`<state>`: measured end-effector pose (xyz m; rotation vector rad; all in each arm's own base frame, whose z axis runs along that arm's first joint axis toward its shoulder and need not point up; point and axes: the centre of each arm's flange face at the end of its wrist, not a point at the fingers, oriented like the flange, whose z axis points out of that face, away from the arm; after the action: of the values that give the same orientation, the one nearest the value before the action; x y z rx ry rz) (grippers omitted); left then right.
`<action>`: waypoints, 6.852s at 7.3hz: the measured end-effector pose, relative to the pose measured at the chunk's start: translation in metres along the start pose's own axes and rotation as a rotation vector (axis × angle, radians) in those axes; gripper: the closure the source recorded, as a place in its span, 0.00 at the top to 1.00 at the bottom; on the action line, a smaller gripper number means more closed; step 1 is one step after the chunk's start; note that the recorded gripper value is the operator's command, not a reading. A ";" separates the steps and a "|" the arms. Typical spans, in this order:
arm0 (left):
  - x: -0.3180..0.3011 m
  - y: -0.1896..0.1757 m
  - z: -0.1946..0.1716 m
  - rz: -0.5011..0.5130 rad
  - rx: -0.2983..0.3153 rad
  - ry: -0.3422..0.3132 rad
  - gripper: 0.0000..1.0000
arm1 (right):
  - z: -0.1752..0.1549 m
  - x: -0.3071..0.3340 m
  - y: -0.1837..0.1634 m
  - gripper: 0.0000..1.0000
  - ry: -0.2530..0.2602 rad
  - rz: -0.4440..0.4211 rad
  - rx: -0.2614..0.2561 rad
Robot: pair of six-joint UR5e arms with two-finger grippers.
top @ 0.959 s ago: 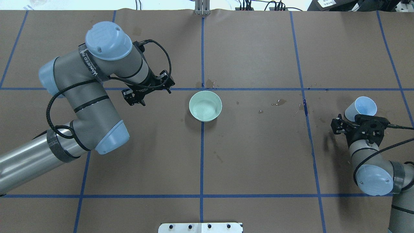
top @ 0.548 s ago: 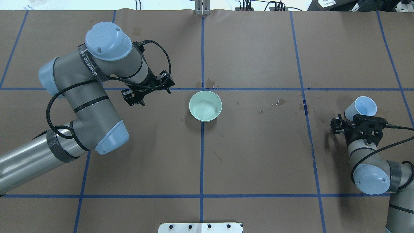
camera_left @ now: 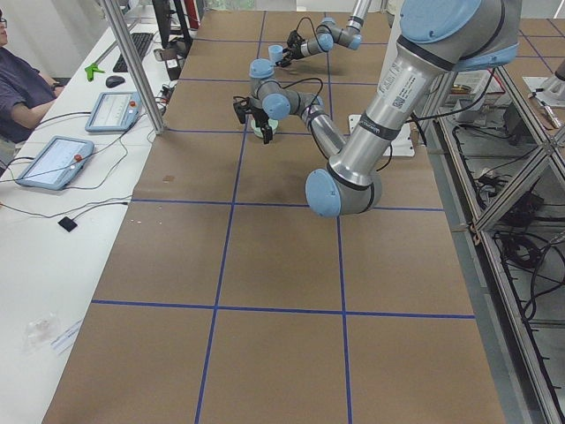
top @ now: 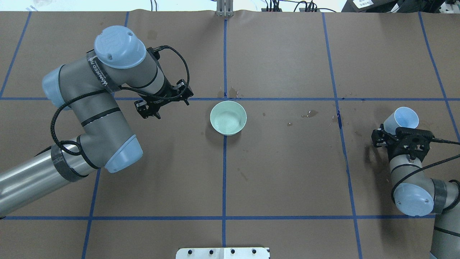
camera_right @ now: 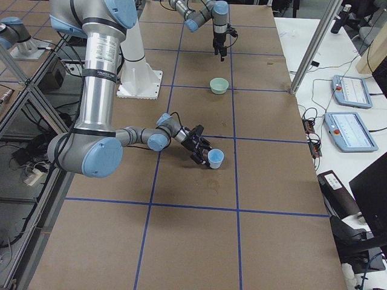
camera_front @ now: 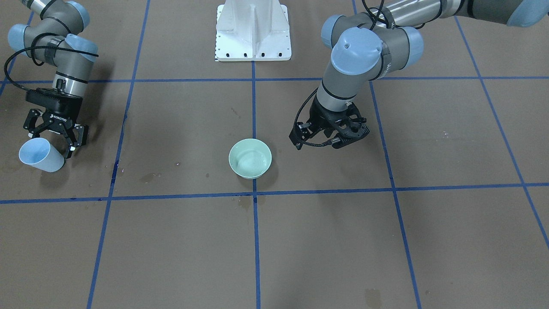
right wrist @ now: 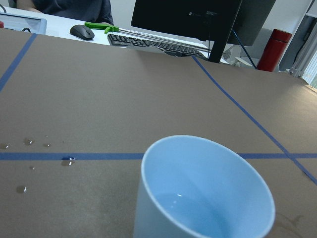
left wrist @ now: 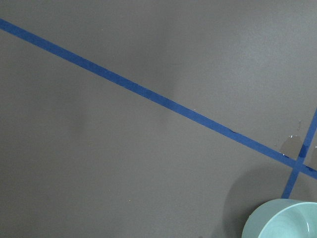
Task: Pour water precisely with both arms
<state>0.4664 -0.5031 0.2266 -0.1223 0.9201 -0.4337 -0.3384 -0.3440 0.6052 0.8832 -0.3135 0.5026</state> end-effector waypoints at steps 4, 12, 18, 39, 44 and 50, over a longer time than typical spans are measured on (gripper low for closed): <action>0.000 0.001 0.001 0.001 -0.002 -0.001 1.00 | 0.009 0.004 -0.002 0.98 0.019 0.015 0.010; -0.004 0.002 0.003 -0.002 -0.005 -0.005 1.00 | 0.031 0.002 -0.005 0.24 0.055 0.027 0.023; -0.007 0.001 0.004 -0.008 -0.003 -0.009 1.00 | 0.025 -0.018 -0.048 0.00 -0.045 0.074 0.041; -0.082 -0.050 -0.036 0.130 0.050 -0.084 1.00 | -0.149 -0.306 -0.155 0.00 -0.953 -0.670 -0.236; -0.084 -0.051 -0.035 0.128 0.049 -0.088 1.00 | -0.157 -0.334 -0.157 0.00 -0.899 -0.744 -0.393; -0.087 -0.051 -0.034 0.125 0.048 -0.094 1.00 | -0.157 -0.358 -0.191 0.00 -0.832 -0.853 -0.524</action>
<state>0.3780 -0.5110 0.2858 -0.0403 0.8198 -0.3313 -0.5273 -0.4227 0.2211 0.5888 -0.7303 -0.7460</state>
